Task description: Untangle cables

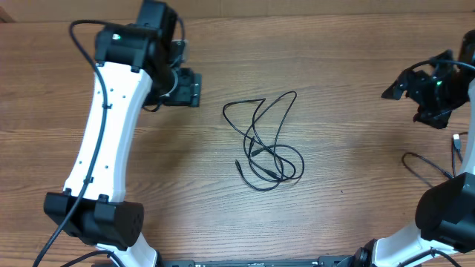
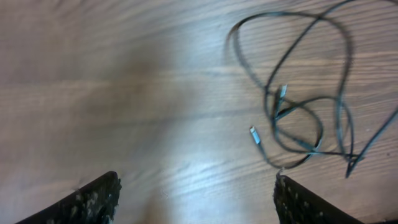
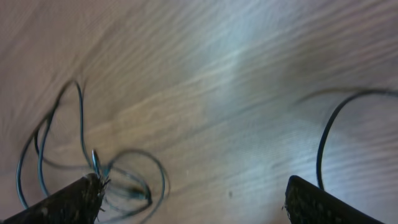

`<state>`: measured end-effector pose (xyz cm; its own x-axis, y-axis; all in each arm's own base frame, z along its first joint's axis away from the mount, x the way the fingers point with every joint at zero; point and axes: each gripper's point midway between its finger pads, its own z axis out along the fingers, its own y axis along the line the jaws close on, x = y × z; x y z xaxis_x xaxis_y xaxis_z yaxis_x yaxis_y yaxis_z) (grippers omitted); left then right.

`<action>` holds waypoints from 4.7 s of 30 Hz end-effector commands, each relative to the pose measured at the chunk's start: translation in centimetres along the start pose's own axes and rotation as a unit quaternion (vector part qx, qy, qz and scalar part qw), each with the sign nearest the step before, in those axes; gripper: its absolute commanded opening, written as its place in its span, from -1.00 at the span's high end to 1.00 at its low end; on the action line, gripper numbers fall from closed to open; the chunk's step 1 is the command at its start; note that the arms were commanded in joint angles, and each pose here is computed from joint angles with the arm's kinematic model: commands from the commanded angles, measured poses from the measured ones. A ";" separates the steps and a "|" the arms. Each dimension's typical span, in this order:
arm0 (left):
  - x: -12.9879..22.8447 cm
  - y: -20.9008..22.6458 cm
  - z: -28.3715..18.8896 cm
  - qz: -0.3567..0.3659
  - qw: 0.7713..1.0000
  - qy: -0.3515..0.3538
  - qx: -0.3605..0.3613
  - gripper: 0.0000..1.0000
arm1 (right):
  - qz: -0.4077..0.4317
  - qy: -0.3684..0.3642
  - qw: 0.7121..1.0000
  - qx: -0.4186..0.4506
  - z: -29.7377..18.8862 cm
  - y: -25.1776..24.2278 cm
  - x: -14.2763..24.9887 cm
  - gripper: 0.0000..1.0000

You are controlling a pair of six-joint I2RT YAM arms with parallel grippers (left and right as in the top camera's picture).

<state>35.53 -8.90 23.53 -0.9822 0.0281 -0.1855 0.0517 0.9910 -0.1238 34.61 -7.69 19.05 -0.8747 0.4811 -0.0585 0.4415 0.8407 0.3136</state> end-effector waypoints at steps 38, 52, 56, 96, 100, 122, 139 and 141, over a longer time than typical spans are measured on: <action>0.6 -9.2 4.8 0.032 0.978 -0.063 0.195 -0.99 | -0.216 -0.059 0.971 -0.080 9.9 19.5 11.8 -0.73; 2.2 -13.4 8.3 0.100 0.975 -0.076 0.182 -1.00 | -0.140 -0.074 0.982 -0.101 15.5 18.0 12.3 -0.05; 2.2 -13.9 8.7 0.107 0.973 -0.083 0.185 -0.99 | -0.139 -0.076 0.983 -0.096 15.6 17.7 12.3 0.62; -1.8 -10.2 11.1 0.005 0.977 -0.051 0.206 0.92 | -0.147 -0.141 0.979 -0.023 11.2 13.1 5.4 0.93; -3.4 -4.5 6.4 -0.026 0.980 -0.072 0.184 0.92 | -0.130 -0.213 0.965 0.084 4.6 10.4 1.3 0.93; -1.8 -1.3 0.6 -0.022 0.988 -0.088 0.128 0.92 | 0.060 -0.414 0.888 0.194 -18.2 -0.1 -6.9 0.93; -1.3 -7.1 0.3 0.046 0.978 -0.090 0.183 0.92 | 0.212 -0.270 0.905 0.251 -9.5 -13.8 -8.2 0.92; -1.6 -8.3 0.2 0.062 0.975 -0.103 0.189 0.92 | 0.216 -0.263 0.906 0.253 -9.3 -14.1 -8.0 0.88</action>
<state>37.00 -14.93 22.78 -0.9391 0.0240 -0.3428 0.1724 0.8959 -0.4095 33.84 -25.43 23.77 -0.4702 0.7131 -0.5200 0.8563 0.5112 -0.0732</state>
